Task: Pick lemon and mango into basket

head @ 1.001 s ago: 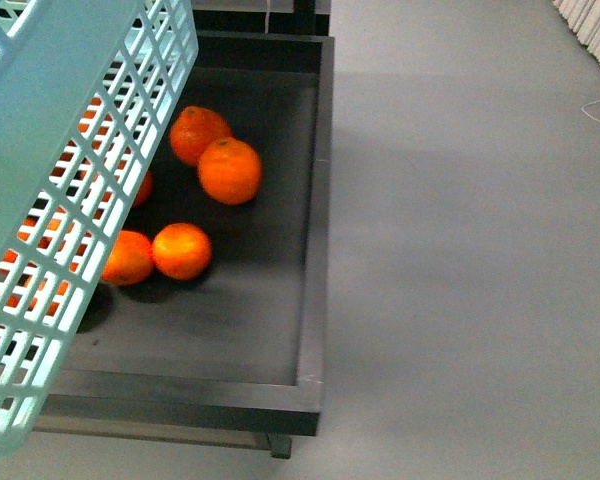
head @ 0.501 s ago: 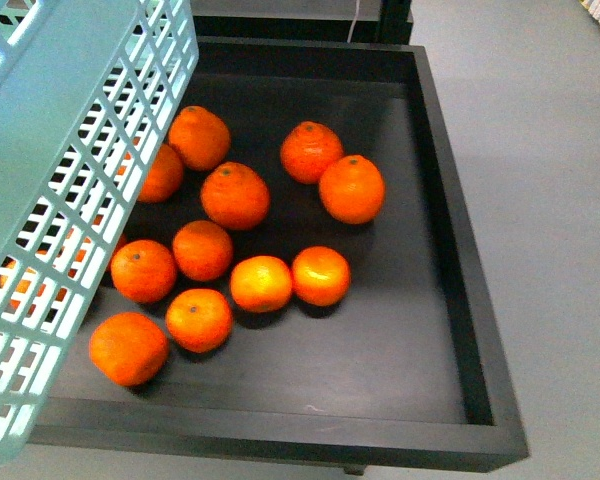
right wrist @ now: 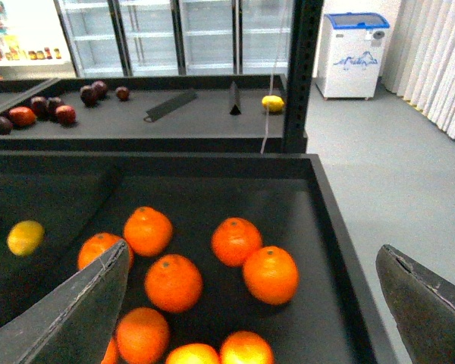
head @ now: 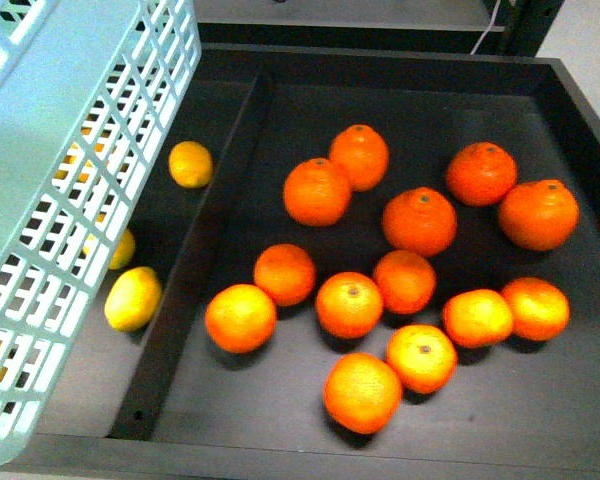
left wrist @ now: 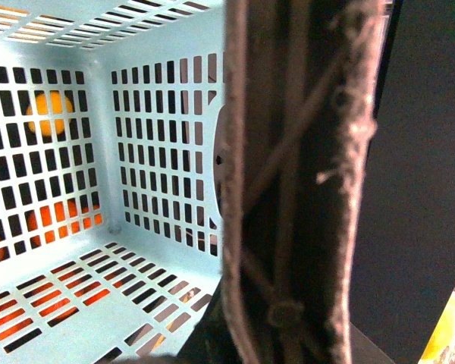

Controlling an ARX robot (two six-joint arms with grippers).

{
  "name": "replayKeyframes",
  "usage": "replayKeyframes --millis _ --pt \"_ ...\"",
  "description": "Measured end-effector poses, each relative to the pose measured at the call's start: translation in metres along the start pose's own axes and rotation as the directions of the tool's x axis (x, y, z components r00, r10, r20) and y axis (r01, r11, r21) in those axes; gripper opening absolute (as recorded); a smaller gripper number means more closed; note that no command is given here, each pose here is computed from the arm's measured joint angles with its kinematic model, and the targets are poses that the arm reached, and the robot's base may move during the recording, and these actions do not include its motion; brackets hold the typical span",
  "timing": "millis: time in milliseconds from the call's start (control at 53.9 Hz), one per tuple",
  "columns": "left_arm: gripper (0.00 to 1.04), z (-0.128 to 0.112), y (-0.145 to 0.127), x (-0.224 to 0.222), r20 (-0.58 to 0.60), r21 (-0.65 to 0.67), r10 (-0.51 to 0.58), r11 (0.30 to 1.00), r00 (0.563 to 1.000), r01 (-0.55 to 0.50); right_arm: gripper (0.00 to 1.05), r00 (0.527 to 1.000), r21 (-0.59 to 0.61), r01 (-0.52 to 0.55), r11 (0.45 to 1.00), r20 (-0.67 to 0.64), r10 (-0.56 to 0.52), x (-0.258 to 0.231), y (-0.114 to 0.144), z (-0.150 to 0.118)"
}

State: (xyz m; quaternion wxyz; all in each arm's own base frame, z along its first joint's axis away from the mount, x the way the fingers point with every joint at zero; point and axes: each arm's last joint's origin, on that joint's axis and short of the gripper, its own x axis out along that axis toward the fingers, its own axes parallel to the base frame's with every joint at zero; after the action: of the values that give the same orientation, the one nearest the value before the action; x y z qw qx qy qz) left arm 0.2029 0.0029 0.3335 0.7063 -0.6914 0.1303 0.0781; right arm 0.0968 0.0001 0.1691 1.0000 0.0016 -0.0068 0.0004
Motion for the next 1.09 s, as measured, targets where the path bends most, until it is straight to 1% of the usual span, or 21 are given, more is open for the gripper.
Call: replayKeyframes --millis 1094 --pt "0.04 0.0001 -0.0001 0.0004 0.001 0.001 0.001 1.0 1.0 -0.001 0.96 1.0 0.0 0.0 1.0 0.0 0.0 0.0 0.0 0.0"
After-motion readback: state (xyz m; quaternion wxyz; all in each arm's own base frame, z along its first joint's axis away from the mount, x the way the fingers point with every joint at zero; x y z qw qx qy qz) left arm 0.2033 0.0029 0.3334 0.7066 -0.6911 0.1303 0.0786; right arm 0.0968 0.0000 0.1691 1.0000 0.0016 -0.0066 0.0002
